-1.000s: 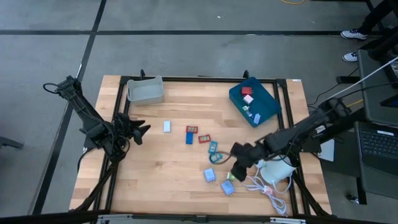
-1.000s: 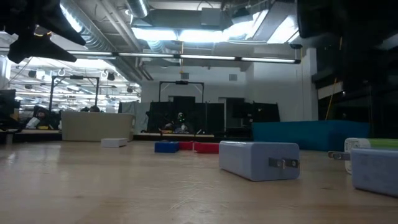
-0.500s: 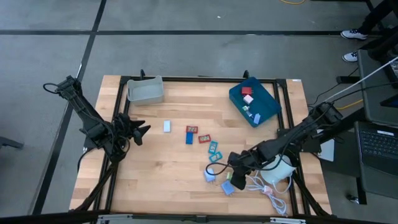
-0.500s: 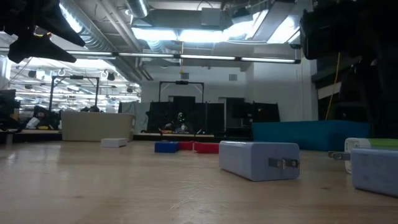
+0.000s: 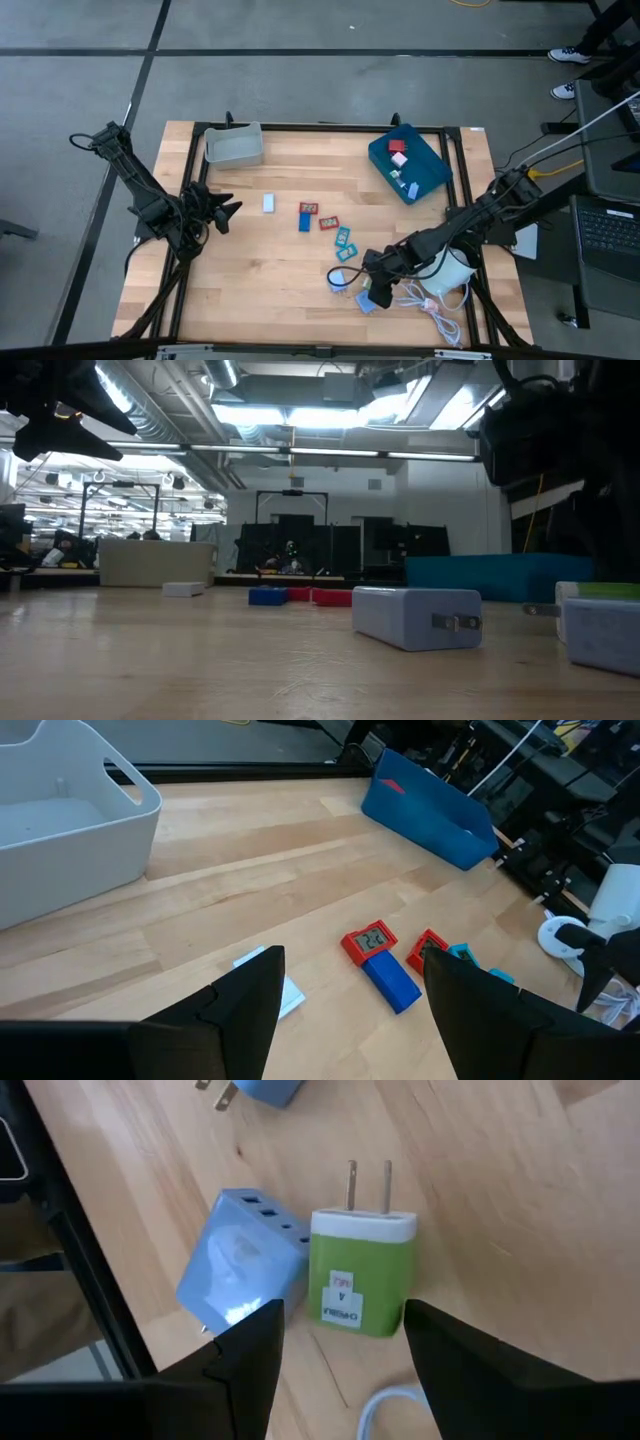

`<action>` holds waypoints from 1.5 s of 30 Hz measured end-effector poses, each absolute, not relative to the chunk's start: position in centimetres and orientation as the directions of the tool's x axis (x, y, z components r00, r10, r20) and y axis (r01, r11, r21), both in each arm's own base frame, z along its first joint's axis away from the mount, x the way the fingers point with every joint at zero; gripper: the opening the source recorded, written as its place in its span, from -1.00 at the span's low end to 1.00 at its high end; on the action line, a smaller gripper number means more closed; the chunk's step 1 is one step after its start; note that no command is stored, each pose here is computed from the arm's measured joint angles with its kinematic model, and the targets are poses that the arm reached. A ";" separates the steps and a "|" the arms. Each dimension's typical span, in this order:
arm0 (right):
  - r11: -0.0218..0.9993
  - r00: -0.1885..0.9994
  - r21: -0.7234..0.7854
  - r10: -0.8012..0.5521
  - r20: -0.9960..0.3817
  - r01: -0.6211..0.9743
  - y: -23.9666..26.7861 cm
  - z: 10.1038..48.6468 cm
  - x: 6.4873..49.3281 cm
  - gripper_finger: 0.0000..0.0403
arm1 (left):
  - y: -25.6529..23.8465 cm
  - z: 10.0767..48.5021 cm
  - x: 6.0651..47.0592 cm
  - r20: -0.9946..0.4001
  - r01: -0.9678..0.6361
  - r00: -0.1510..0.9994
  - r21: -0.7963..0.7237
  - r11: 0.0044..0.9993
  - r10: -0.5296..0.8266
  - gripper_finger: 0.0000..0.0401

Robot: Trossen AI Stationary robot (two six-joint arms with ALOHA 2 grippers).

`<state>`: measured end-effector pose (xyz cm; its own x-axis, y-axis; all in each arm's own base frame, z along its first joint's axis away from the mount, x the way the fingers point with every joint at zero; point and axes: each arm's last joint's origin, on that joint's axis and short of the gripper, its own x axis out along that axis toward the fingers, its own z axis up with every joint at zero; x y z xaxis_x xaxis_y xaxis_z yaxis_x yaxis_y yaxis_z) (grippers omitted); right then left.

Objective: Pick & Place Office items
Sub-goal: Put the green charger adapter into the blue bin

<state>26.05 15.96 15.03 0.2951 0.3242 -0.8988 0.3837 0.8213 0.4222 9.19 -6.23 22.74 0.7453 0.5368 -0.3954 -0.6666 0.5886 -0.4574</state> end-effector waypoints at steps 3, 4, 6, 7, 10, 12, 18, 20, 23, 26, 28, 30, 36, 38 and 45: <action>0.822 0.294 0.419 0.321 -0.900 0.385 16.0 14.9 26.1 0.07 | -6.2 22.7 9.2 -0.395 -0.667 0.745 -0.458 0.589 0.537 0.17; 0.821 0.300 0.418 0.317 -0.900 0.388 16.0 14.9 26.1 0.07 | -6.2 22.7 9.2 -0.395 -0.667 0.745 -0.457 0.589 0.537 0.17; 0.821 0.305 0.409 0.302 -0.903 0.398 15.8 14.9 26.2 0.07 | -6.2 22.7 9.2 -0.395 -0.667 0.745 -0.457 0.589 0.537 0.17; 0.820 0.309 0.408 0.298 -0.903 0.403 15.6 14.9 26.3 0.07 | -6.2 22.7 9.2 -0.395 -0.667 0.745 -0.457 0.589 0.537 0.17; 0.812 0.316 0.399 0.280 -0.907 0.425 15.3 14.7 26.5 0.07 | -6.2 22.7 9.2 -0.395 -0.667 0.745 -0.458 0.588 0.537 0.17; 0.811 0.309 0.392 0.274 -0.911 0.435 15.1 14.4 26.7 0.07 | -6.2 22.7 9.2 -0.395 -0.666 0.745 -0.459 0.588 0.537 0.17; 0.810 0.284 0.377 0.271 -0.920 0.449 14.8 13.3 27.1 0.07 | -6.3 22.7 9.2 -0.410 -0.670 0.743 -0.456 0.586 0.529 0.17; 0.810 0.272 0.374 0.274 -0.922 0.453 14.8 13.0 27.2 0.07 | -6.3 22.7 9.2 -0.420 -0.672 0.741 -0.455 0.585 0.524 0.17; 0.810 0.265 0.368 0.271 -0.925 0.456 14.8 12.7 27.3 0.07 | -6.3 22.6 9.2 -0.432 -0.674 0.738 -0.454 0.583 0.518 0.17; 0.807 0.276 0.359 0.252 -0.928 0.470 14.7 12.7 27.4 0.05 | -6.3 22.6 9.2 -0.435 -0.675 0.738 -0.453 0.582 0.516 0.17; 0.801 0.282 0.354 0.241 -0.929 0.483 14.6 12.7 27.4 0.00 | -6.3 22.6 9.2 -0.434 -0.674 0.738 -0.450 0.585 0.517 0.17; 0.796 0.282 0.356 0.242 -0.928 0.489 14.4 12.7 27.5 -0.10 | -6.3 22.6 9.2 -0.433 -0.674 0.738 -0.444 0.590 0.517 0.17; 0.779 0.285 0.361 0.242 -0.927 0.513 13.6 12.7 28.0 -0.25 | -6.3 22.6 9.2 -0.432 -0.674 0.738 -0.439 0.594 0.518 0.17; 0.770 0.292 0.367 0.242 -0.925 0.522 13.3 12.7 28.2 -0.25 | -6.3 22.6 9.2 -0.432 -0.674 0.738 -0.439 0.594 0.518 0.17; 0.719 0.458 0.392 0.115 -0.881 0.574 10.2 14.5 29.6 -0.26 | -6.3 22.6 9.2 -0.428 -0.673 0.739 -0.433 0.599 0.521 0.17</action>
<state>29.60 10.20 14.50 0.4584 0.1148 -0.8813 0.5738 0.7190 0.3922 9.17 -6.27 22.65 0.7390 0.5206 -0.4276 -0.6730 0.5994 -0.4334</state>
